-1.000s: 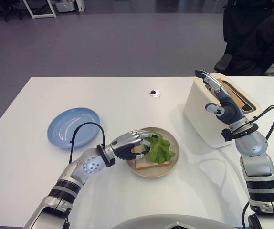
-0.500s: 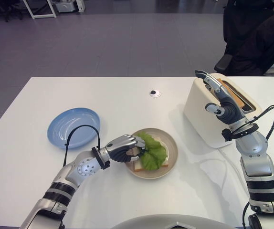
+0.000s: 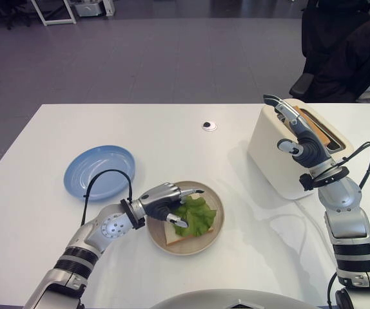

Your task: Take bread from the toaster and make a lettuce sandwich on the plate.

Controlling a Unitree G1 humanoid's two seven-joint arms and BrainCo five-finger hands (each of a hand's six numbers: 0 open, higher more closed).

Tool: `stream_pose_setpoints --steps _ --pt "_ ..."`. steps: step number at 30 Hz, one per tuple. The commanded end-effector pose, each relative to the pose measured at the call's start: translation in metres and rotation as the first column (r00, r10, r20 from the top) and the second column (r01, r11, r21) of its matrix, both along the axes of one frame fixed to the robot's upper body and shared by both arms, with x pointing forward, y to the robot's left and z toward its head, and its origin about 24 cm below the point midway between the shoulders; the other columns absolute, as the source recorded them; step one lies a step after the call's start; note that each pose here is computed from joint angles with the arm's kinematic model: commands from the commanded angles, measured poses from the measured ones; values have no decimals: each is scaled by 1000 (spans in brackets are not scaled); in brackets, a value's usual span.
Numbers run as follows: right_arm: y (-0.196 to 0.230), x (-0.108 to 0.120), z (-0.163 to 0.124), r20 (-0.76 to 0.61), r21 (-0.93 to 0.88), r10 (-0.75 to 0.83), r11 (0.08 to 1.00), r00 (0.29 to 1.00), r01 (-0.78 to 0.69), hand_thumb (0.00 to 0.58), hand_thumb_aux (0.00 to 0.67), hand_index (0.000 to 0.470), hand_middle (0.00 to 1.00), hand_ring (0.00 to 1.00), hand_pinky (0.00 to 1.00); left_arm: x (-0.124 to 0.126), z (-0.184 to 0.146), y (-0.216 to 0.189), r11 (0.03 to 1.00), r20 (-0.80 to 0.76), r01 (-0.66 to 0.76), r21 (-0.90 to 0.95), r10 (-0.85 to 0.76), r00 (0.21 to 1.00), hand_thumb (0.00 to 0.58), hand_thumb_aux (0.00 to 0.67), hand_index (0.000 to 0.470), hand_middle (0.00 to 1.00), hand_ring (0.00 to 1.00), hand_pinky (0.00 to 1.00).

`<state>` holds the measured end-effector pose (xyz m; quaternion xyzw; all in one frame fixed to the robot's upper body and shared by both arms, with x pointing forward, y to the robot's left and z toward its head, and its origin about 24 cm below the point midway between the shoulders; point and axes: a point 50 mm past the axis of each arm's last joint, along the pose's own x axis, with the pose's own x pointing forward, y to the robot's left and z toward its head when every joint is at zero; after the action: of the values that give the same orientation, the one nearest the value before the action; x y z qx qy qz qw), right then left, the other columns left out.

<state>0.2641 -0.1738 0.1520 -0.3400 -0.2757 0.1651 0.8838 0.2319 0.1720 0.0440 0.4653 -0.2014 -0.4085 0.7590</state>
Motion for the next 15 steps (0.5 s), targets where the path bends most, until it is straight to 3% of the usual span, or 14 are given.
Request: stream_pose_setpoints --steps 1,7,15 --pt "-2 1 0 0 -9 -5 1000 1000 5 0 0 0 0 0 0 -2 2 3 1000 2 6 0 -6 1000 0 0 0 0 0 0" --pt "-1 2 1 0 -8 -3 1000 1000 3 0 0 0 0 0 0 -5 15 13 998 -3 23 -58 -23 1000 0 0 0 0 0 0" --pt "-2 4 2 1 -7 -3 1000 1000 3 0 0 0 0 0 0 -12 13 34 999 -67 43 11 -42 997 0 0 0 0 0 0"
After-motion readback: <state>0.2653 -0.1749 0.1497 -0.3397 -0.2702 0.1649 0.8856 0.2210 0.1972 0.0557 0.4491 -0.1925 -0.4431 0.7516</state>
